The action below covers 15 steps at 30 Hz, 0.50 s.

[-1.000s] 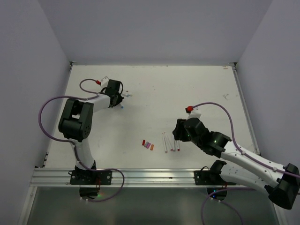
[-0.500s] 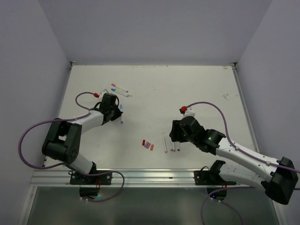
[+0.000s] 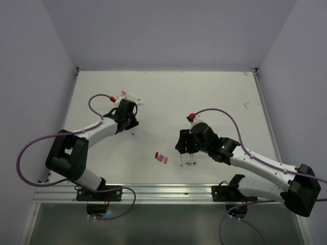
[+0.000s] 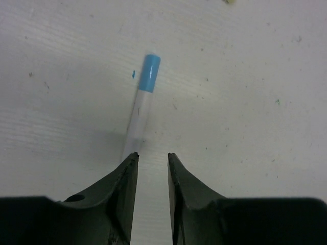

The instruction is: Open the pen caps

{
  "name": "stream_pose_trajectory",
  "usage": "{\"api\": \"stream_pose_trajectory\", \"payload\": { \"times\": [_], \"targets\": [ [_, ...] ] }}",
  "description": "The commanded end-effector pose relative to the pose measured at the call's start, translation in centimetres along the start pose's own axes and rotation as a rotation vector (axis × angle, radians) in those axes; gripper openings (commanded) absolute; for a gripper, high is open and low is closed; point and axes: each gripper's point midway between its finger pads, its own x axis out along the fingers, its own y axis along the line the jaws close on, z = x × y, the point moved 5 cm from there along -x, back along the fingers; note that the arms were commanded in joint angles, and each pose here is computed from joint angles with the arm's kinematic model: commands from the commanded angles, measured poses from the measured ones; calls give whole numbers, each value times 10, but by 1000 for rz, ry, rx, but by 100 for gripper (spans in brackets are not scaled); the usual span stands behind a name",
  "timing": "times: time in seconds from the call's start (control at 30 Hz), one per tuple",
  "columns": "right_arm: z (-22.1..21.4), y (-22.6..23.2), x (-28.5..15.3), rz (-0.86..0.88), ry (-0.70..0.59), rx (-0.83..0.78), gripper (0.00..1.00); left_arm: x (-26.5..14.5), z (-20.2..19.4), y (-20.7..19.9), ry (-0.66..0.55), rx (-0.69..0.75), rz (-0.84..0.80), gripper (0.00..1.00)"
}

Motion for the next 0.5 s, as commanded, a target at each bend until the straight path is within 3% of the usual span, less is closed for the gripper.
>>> {"api": "stream_pose_trajectory", "payload": {
  "times": [0.0, 0.2, 0.47],
  "targets": [
    [14, 11, -7, 58, -53, 4, 56, 10, 24, 2, -37, 106, 141, 34],
    [9, 2, -15, 35, -71, 8, 56, 22, 36, -3, -66, 142, 151, 38],
    [9, -4, -24, 16, -96, -7, 56, 46, 38, -4, -44, 236, 169, 33]
  ]
}}
